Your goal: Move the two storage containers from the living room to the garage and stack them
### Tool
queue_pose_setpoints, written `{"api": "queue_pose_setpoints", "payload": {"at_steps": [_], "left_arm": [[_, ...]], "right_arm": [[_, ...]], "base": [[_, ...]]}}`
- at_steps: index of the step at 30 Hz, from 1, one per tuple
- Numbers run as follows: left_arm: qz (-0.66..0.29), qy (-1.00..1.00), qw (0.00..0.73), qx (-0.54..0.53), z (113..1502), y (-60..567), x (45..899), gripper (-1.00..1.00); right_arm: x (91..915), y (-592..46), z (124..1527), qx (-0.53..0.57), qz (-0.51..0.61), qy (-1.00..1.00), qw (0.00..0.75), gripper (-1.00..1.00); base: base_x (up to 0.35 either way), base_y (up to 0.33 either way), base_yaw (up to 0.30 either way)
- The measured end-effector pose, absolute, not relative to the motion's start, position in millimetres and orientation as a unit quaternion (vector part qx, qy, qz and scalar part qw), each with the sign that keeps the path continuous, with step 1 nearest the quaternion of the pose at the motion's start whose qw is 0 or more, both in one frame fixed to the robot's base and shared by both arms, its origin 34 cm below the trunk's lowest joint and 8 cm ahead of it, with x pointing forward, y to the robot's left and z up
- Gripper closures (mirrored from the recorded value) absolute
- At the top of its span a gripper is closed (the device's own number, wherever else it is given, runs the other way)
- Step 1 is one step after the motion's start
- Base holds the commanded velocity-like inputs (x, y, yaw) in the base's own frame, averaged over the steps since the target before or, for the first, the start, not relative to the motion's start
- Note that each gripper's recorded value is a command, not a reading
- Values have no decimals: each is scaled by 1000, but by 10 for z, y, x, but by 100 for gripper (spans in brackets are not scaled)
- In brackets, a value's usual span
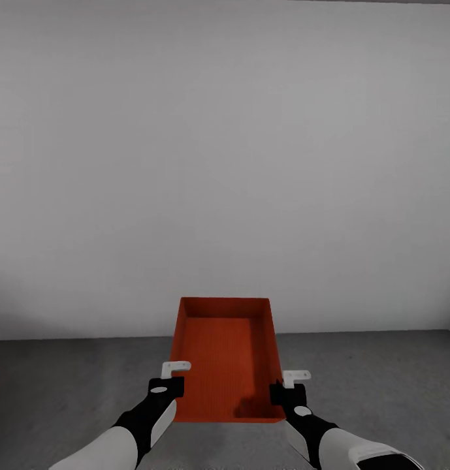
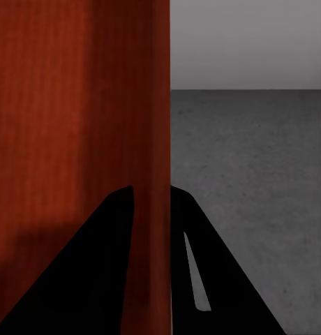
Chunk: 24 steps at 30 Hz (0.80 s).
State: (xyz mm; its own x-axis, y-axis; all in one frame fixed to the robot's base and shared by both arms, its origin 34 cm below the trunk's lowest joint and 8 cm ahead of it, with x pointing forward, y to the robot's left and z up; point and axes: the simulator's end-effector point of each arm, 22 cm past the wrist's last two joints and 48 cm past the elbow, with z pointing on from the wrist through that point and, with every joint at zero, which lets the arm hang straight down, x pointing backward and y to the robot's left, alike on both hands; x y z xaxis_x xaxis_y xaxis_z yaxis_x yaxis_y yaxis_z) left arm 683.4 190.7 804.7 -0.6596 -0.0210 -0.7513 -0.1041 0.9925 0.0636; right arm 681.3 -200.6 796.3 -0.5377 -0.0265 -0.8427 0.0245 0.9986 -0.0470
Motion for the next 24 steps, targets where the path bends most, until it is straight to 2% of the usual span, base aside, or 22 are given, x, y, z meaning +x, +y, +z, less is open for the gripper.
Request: {"api": "queue_pose_setpoints", "payload": {"at_steps": [24], "left_arm": [[51,914,401,-34,7905,1907,6802,100]], "right_arm": [[6776,-2006,7823,-1,-28,882,471,100]], "base": [[0,0,7]]}}
